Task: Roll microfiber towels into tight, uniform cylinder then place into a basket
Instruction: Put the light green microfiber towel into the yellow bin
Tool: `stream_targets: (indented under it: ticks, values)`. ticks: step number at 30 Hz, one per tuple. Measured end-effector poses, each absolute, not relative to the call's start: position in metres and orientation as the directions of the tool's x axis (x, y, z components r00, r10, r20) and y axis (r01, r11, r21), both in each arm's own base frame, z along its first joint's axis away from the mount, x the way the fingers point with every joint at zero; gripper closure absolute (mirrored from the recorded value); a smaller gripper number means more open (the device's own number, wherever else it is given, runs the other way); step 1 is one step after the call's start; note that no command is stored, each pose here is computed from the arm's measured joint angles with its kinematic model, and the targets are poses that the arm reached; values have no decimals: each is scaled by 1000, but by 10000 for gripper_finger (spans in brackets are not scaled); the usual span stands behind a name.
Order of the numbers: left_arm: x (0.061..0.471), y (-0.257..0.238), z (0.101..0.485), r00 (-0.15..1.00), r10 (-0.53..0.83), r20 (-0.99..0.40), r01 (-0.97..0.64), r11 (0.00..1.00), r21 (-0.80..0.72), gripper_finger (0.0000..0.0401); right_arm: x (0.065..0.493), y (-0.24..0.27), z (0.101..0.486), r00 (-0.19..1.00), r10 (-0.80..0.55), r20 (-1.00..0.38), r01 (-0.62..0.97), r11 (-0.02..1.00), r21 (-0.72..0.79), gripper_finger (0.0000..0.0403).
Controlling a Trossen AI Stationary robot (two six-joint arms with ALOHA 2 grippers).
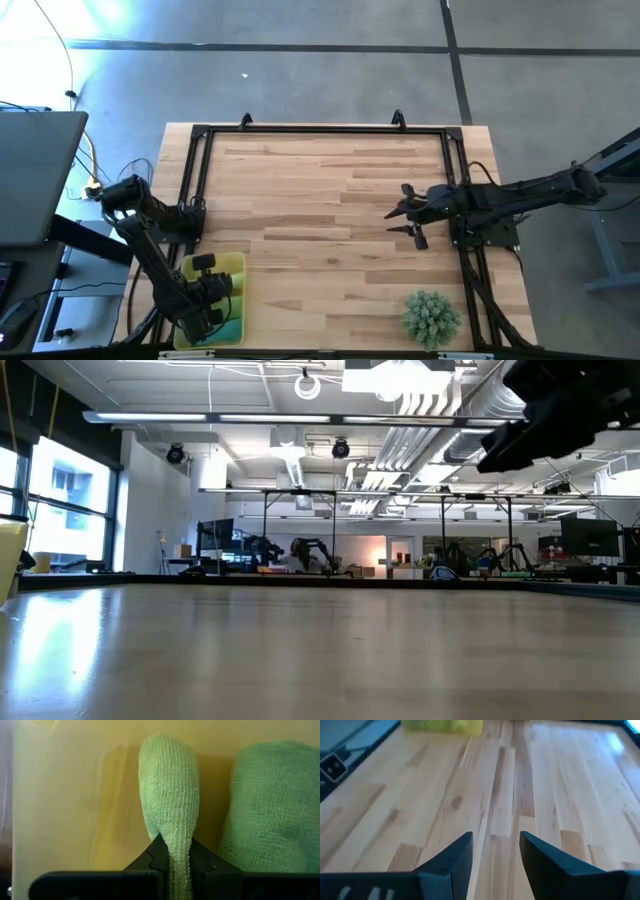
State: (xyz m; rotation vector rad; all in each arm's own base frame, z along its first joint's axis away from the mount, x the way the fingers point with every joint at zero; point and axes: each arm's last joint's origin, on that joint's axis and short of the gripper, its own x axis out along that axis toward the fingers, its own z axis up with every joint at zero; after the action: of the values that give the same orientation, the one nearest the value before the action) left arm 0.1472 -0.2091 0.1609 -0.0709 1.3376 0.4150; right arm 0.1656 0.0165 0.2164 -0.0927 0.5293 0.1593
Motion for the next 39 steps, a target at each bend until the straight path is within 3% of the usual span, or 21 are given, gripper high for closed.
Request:
stream_targets:
  ticks: [8, 15, 27, 39]
  values:
    - [148, -214, 153, 117, 217, -969, -309, 935, 172, 384, 149, 15, 189, 936, 121, -330, -130, 992, -7, 247]
    - [150, -217, 150, 135, 164, -977, -314, 943, 115, 384, 145, 14, 183, 937, 118, -330, -106, 993, 54, 247]
    - [149, -214, 145, 180, 186, -966, -361, 926, 111, 381, 145, 14, 185, 945, 116, -307, -131, 991, -29, 248]
    - [149, -214, 145, 180, 188, -965, -349, 930, 116, 363, 144, 21, 184, 924, 203, -325, -219, 976, -13, 305]
